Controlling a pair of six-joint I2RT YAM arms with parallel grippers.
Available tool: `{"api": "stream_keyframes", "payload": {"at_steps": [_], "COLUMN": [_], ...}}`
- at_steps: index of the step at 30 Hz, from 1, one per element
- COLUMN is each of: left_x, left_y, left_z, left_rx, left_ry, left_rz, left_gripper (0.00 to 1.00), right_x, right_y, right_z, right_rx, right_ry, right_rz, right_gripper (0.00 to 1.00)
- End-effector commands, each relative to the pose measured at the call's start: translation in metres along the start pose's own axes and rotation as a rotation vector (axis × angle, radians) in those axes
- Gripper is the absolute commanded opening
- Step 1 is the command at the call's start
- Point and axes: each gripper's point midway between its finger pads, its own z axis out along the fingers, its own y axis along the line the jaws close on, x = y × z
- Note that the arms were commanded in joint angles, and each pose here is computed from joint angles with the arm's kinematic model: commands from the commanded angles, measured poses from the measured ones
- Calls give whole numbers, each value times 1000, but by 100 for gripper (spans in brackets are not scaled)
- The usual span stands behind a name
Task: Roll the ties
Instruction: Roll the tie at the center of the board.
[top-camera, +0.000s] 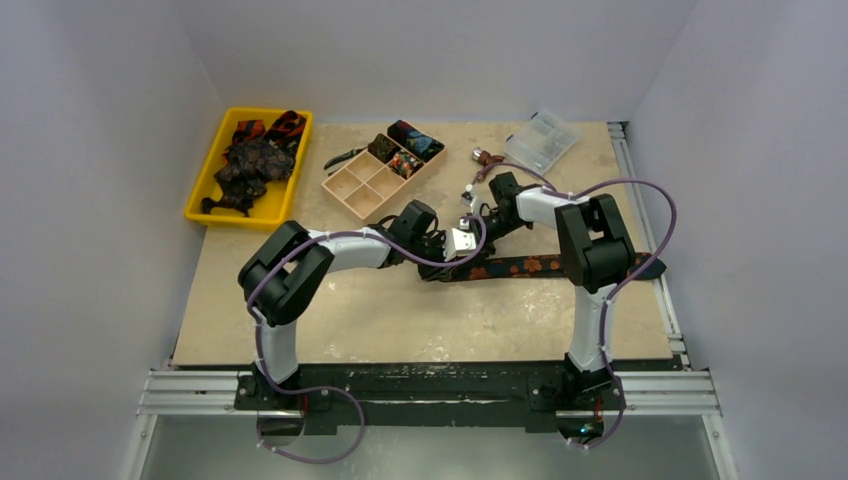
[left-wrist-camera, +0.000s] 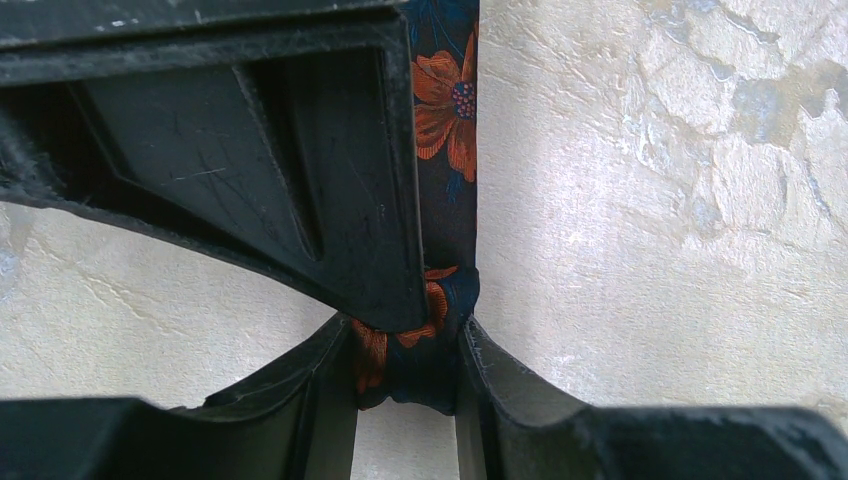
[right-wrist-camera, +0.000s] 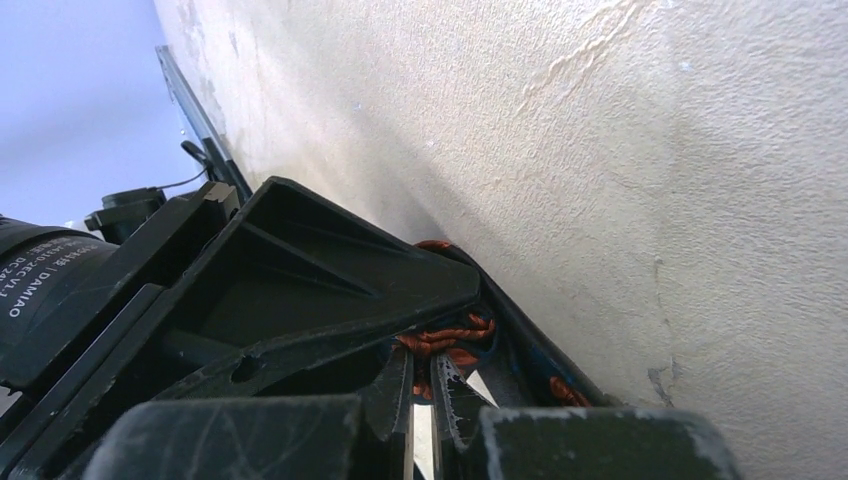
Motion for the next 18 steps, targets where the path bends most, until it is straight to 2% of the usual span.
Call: {"api": "stream_keyframes", "payload": {"at_steps": [1,6,13,18], "left_x": [76,58,3,-3], "left_y": [-23,-18,-9,-7], "left_z": [2,-1,-11,-8], "left_rx": [40,10,-10,-39], "left_ry": [233,126,-182,-295], "left_rz": [-107,-109,-88,-78], "left_gripper": [22,43,58,62], "right_x": [14,25,26,27], "right_y": [-28,-45,-69,-77], "right_z": [7,5,2,-1], "right_rx": [107,176,284,324], "right_ry": [63,88,73,75], "right_rz": [-38,-82,-143,-178], "right_gripper": [0,0,0,0]}}
